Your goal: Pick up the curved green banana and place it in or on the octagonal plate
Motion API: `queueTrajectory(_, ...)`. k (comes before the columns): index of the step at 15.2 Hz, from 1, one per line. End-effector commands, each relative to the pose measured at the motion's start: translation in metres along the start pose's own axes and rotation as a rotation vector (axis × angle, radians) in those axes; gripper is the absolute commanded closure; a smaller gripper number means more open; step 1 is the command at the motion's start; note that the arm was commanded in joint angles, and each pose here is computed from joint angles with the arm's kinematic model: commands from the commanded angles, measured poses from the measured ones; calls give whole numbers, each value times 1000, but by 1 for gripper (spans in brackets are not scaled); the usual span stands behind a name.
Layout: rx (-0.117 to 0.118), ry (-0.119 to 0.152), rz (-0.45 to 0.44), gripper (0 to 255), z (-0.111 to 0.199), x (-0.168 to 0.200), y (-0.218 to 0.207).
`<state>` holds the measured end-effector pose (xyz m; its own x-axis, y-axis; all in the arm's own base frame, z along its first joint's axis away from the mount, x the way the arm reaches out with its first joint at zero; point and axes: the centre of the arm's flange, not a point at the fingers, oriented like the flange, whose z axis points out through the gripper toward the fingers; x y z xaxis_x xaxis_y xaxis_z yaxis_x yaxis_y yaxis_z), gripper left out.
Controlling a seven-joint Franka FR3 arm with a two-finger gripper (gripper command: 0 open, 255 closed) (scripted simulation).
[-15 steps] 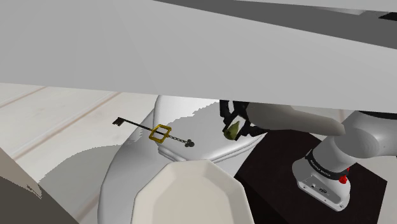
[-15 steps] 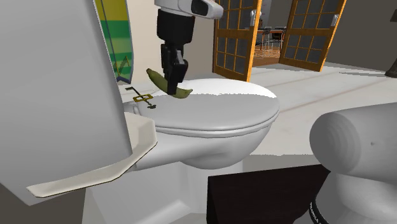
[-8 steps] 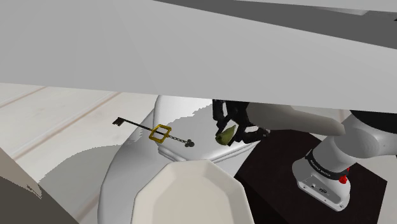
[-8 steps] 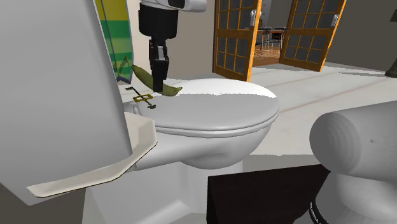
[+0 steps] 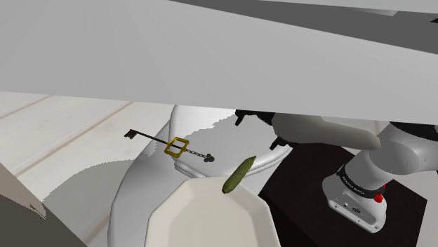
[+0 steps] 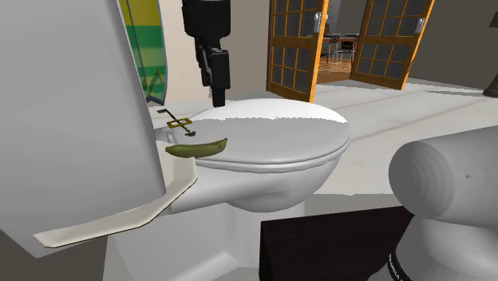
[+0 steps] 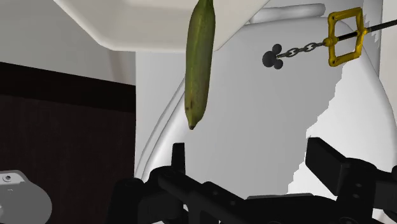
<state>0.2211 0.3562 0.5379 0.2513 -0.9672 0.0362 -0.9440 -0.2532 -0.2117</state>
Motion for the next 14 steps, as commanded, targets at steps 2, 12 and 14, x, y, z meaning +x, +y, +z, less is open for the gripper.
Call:
queueTrajectory(2, -1, 6, -5, 0, 14, 0, -1)
queueTrajectory(12, -1, 6, -5, 0, 32, 0, -1)
queueTrajectory(14, -1, 6, -5, 255, 32, 0, -1)
